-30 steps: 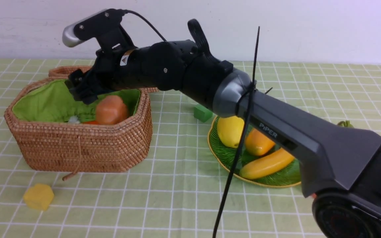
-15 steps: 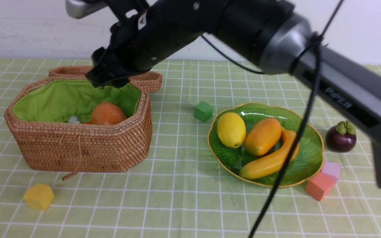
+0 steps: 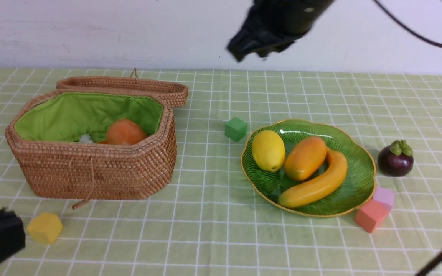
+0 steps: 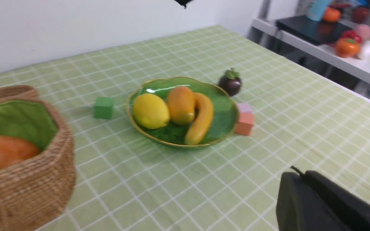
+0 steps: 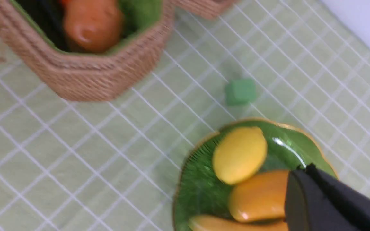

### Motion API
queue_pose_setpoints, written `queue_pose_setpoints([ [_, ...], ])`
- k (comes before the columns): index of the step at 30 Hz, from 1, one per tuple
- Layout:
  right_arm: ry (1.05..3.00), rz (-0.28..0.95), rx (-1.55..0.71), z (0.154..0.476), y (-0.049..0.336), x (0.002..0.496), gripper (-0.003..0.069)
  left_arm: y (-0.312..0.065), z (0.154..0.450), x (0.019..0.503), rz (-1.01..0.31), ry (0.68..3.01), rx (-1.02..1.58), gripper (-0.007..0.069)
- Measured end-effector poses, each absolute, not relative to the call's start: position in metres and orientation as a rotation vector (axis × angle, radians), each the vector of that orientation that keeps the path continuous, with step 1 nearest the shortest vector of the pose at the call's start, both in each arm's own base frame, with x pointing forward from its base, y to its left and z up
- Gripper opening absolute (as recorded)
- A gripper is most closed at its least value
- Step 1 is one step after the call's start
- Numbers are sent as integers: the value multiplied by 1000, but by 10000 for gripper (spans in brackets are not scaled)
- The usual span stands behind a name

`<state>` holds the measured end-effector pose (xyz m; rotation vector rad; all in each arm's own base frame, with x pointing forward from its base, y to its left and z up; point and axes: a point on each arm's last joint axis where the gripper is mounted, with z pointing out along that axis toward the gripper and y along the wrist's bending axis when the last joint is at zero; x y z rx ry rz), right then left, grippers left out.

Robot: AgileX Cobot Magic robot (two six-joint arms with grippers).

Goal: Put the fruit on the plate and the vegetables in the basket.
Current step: Use the right arm to grab a mangosteen and put it into the right plate

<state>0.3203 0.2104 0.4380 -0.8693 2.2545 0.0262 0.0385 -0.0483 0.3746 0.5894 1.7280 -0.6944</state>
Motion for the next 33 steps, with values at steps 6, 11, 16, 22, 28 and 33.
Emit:
queue_pose_setpoints([
  [6,2550,-76,-437,400,93,338,-12,-55,374,30,-748,1683,736,-13],
  [11,2769,38,76,322,10,364,59,-57,374,28,-760,1680,768,-13],
  [16,2780,185,338,270,-27,394,299,-57,374,28,-761,1678,771,-13],
  [22,2703,196,397,237,-37,419,605,-57,374,28,-760,1678,771,-13],
  [28,2608,182,417,206,-41,442,668,-57,374,28,-760,1679,772,-13],
  [33,2600,177,428,186,-42,450,617,-57,374,28,-760,1680,773,-13],
])
